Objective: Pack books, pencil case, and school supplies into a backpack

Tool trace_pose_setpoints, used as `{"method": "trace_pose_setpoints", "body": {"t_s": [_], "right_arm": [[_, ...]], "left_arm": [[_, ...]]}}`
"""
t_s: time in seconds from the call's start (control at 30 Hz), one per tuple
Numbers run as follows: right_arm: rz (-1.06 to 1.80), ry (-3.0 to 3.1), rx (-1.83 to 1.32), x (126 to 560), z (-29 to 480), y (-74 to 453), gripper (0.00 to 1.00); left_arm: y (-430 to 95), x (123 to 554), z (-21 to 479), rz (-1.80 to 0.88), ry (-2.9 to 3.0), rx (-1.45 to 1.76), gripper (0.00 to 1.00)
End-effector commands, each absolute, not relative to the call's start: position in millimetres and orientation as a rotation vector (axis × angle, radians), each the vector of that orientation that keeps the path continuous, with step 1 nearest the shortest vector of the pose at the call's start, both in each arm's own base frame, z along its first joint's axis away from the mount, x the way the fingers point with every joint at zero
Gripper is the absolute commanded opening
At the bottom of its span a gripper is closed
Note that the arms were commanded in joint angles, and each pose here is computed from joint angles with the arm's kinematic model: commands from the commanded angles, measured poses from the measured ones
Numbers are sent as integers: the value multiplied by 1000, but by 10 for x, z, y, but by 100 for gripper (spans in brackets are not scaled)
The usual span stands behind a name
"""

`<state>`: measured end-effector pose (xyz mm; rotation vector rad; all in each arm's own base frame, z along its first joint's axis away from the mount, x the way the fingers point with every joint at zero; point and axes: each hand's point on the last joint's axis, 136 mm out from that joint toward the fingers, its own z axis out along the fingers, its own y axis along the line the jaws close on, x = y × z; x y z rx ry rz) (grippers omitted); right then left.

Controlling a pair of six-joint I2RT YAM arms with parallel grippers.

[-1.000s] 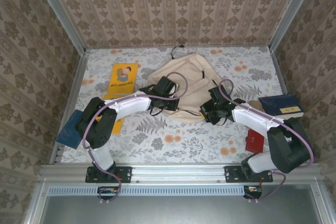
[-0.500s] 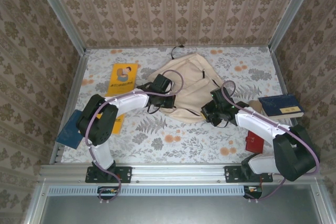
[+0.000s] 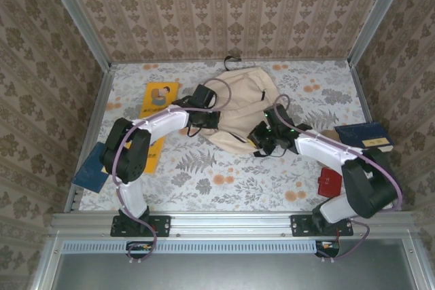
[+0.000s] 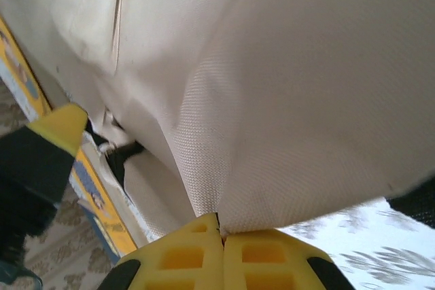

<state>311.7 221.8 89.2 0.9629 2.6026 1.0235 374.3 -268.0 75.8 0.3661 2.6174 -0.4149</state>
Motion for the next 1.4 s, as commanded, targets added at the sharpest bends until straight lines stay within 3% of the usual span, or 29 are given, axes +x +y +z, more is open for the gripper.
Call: {"method": "trace_pose_setpoints", "body": {"t_s": [0.0,0.07,0.27,0.4,0.5,0.63,0.77,1.2,1.37], "right_arm": [[1132,2642,802,3190,990,2584,10],[1149,2654,775,3268,950,2722,12],[1173,2678,697,3480,864,2942,29],[1148,2697,626,3506,922,2963,45],[1110,2685,574,3453,1022,2885,65],[1014,2667,481,3313,1157,2682,80],[901,2651,403,3179,1249,2464,89],[875,2611,409,3039,1359,2303,93],[834,2621,421,3004,1295,2237,93]], "left_arm": [[-2324,4005,826,-263,2600,297,0],[-2204,4063,869,-253,2603,253,4],[-1793,4016,1192,-259,2631,46,50],[-1427,3878,1313,-224,2613,-97,70],[-1057,3704,1199,-174,2633,-236,74],[-634,3413,913,-204,2682,-446,76],[-445,3214,673,-268,2726,-563,78],[-668,2959,165,-402,2850,-651,76],[-1109,2723,121,-525,2889,-653,75]]}}
